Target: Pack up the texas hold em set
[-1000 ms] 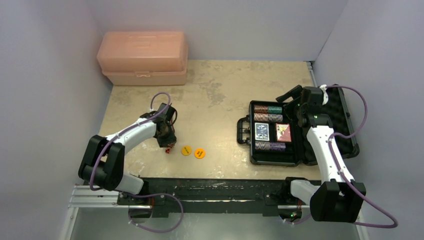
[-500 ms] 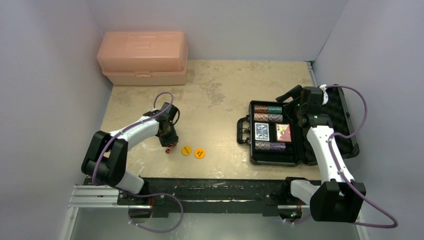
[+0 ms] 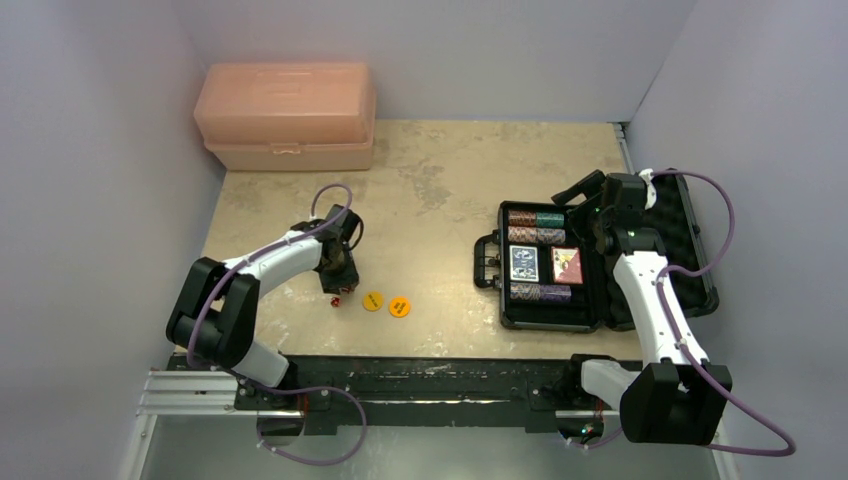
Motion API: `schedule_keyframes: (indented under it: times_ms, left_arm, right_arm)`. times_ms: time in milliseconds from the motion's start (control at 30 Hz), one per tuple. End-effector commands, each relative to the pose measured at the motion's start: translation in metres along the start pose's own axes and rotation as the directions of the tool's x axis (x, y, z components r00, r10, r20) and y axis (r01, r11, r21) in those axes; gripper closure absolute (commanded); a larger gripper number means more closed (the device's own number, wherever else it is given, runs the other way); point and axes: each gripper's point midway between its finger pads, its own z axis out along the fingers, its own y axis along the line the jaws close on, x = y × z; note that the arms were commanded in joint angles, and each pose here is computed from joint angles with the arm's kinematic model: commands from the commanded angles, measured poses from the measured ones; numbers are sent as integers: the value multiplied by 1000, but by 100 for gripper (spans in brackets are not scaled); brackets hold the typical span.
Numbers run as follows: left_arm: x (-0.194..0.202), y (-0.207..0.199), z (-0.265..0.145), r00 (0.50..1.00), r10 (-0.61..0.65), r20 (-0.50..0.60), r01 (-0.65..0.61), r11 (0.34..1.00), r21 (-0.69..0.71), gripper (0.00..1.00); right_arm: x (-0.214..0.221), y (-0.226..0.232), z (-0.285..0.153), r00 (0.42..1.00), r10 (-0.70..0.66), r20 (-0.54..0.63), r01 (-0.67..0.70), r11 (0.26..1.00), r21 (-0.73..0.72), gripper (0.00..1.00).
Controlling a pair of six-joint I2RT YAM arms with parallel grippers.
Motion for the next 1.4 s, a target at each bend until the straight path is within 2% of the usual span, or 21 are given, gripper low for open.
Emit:
schedule_keyframes:
  times_ms: [0,267,533,733,1033,1367]
  left_arm:
    - [-15,-7,-6,999,21,46,-21,1000,9,64]
    - [-18,-6,-7,998,38,57,-38,999,0,69]
    - [-15,-11,-8,998,47,47,-48,999,24,88]
    - [-18,-19,-28,992,88,94,-91,996,24,100]
    - [-29,-52,-69,970,164,182,-180,981,77,100]
    - [-37,-105,-96,948,218,232,-272,933,236,100]
  right_arm:
    - [-7,12,-3,1000,-18,22,18,999,-36,9]
    - [-7,11,-3,1000,-18,22,18,999,-36,9]
    - [-7,11,-3,1000,-19,22,20,999,-36,9]
    - [-7,12,-5,1000,-20,24,21,999,-38,9]
    - [-10,15,-11,999,-23,28,24,999,-48,9]
    - [-12,18,-20,999,-19,41,22,998,-63,9]
